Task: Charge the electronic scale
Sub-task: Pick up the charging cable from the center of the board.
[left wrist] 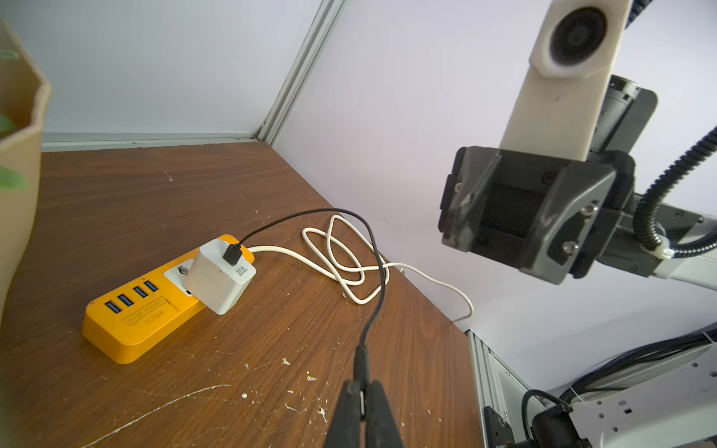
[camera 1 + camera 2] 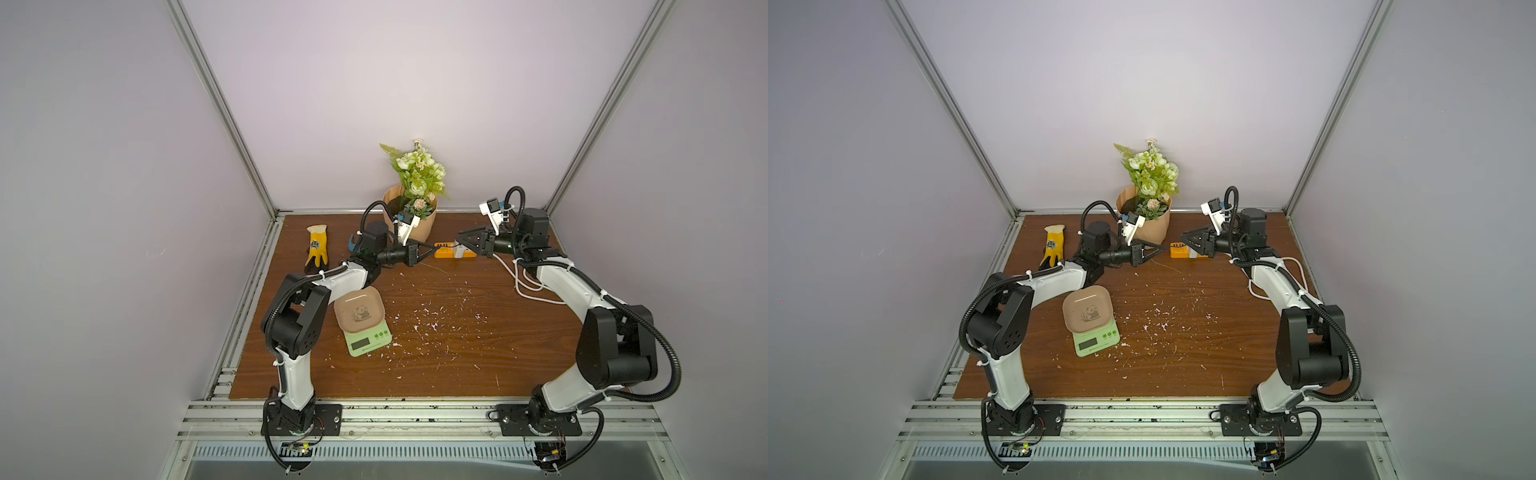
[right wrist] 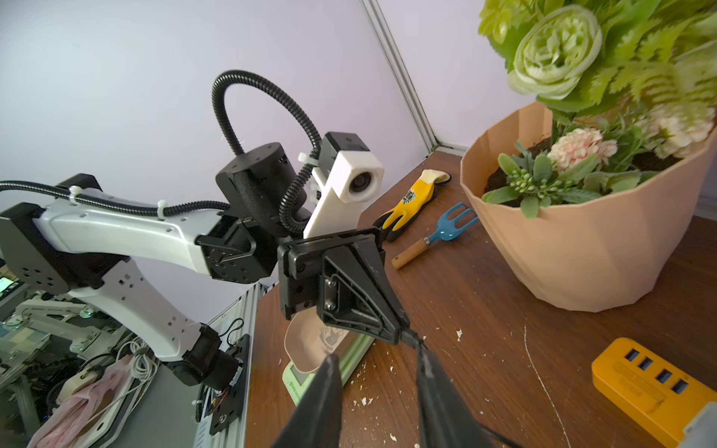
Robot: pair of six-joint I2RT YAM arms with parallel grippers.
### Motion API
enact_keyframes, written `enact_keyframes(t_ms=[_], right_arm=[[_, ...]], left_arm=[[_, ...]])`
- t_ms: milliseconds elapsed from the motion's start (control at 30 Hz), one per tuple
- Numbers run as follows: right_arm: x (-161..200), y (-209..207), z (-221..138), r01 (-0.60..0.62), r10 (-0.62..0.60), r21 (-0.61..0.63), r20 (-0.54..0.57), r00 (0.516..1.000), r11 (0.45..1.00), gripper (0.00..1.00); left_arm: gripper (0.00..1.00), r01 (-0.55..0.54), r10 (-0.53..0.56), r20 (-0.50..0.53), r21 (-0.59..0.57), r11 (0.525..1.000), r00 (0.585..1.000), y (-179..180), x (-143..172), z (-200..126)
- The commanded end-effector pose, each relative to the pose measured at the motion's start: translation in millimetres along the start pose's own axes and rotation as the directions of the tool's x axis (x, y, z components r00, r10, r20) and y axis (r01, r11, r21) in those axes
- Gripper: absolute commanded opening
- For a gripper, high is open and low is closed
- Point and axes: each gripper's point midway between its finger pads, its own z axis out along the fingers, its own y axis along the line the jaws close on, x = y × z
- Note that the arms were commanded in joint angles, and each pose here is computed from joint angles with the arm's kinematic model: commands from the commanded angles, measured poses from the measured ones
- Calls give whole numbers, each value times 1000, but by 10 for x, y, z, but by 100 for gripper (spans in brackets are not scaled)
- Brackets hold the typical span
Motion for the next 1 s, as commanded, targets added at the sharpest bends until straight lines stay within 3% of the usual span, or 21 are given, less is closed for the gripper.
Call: enact_keyframes(t_ms=[0, 967], right_arm=[[-90, 167, 62, 94, -96, -60, -18, 995, 994, 37], [122, 19, 335, 91, -102, -95, -115, 988, 991, 36]], left_arm=[[4, -75, 74, 26, 33, 997, 997, -193, -233, -76], [5, -95, 94, 28, 55, 994, 995, -266, -292, -81]])
